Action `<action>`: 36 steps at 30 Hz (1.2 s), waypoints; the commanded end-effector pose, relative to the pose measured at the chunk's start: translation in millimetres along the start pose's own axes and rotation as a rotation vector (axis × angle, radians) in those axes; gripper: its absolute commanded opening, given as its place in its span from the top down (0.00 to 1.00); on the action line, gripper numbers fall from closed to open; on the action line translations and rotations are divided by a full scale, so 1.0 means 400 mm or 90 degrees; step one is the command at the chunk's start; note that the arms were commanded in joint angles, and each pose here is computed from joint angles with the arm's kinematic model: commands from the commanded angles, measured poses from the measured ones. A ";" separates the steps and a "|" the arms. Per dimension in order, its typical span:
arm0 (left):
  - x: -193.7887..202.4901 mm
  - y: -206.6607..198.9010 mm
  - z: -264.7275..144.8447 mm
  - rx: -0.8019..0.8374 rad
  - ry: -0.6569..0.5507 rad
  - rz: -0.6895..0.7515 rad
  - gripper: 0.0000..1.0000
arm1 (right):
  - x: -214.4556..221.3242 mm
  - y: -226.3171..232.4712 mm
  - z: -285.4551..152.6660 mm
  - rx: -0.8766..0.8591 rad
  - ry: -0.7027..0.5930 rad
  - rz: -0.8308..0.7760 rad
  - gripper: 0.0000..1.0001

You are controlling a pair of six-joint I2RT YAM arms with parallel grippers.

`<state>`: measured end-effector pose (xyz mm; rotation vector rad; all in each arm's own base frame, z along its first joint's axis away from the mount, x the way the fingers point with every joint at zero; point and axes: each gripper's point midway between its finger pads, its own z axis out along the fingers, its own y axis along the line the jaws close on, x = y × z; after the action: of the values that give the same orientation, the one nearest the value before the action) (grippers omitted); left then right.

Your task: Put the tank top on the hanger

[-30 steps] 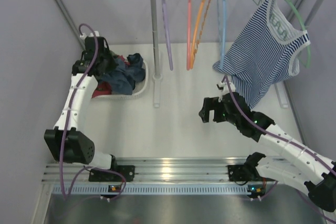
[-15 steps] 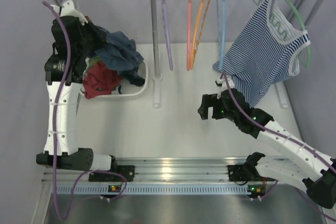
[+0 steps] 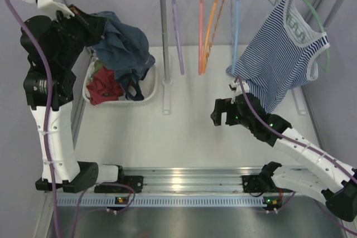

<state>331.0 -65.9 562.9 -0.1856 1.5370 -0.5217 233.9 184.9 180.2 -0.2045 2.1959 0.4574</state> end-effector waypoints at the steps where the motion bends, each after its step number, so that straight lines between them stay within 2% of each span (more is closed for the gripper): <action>1: -0.143 -0.124 -0.114 0.108 -0.117 0.003 1.00 | -0.073 0.024 -0.024 -0.011 -0.048 -0.010 0.00; 7: -0.222 -0.207 -0.208 0.186 -0.181 0.001 1.00 | -0.085 0.025 -0.031 -0.011 -0.055 -0.013 0.00; 11: -0.242 -0.243 -0.243 0.225 -0.193 -0.012 1.00 | -0.085 0.024 -0.033 -0.010 -0.055 -0.013 0.00; 14: -0.229 -0.250 -0.261 0.238 -0.184 -0.029 1.00 | -0.084 0.022 -0.038 -0.012 -0.059 -0.013 0.00; 15: -0.191 -0.230 -0.231 0.225 -0.154 -0.040 1.00 | -0.081 0.021 -0.038 -0.012 -0.059 -0.012 0.00; 17: -0.158 -0.224 -0.258 0.229 -0.144 -0.057 1.00 | -0.078 0.023 -0.037 -0.018 -0.061 -0.012 0.00; 18: -0.082 -0.183 -0.207 0.209 -0.099 -0.075 1.00 | -0.071 0.022 -0.036 -0.021 -0.060 -0.012 0.00; 20: -0.010 -0.154 -0.213 0.195 -0.064 -0.097 1.00 | -0.068 0.037 -0.039 -0.045 -0.064 -0.008 0.00; 21: 0.095 -0.095 -0.164 0.157 -0.004 -0.115 1.00 | -0.052 0.037 -0.035 -0.051 -0.057 -0.008 0.00; 23: 0.181 -0.038 -0.163 0.115 0.026 -0.125 1.00 | -0.039 0.051 -0.028 -0.074 -0.053 -0.002 0.00; 24: 0.275 0.030 -0.130 0.062 0.067 -0.132 1.00 | -0.016 0.051 -0.019 -0.078 -0.041 0.003 0.01; 27: 0.400 0.139 -0.096 -0.034 0.125 -0.118 1.00 | 0.035 0.083 0.007 -0.105 -0.015 0.009 0.00; 31: 0.477 0.243 -0.062 -0.141 0.169 -0.093 1.00 | 0.102 0.177 0.035 -0.146 0.007 -0.005 0.00; 36: 0.440 0.337 -0.040 -0.274 0.149 -0.062 1.00 | 0.201 0.264 0.093 -0.168 0.057 -0.012 0.00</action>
<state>324.3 -52.5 299.6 -0.4963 2.0166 -0.4380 177.2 264.0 113.5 -0.4494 2.2847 0.6371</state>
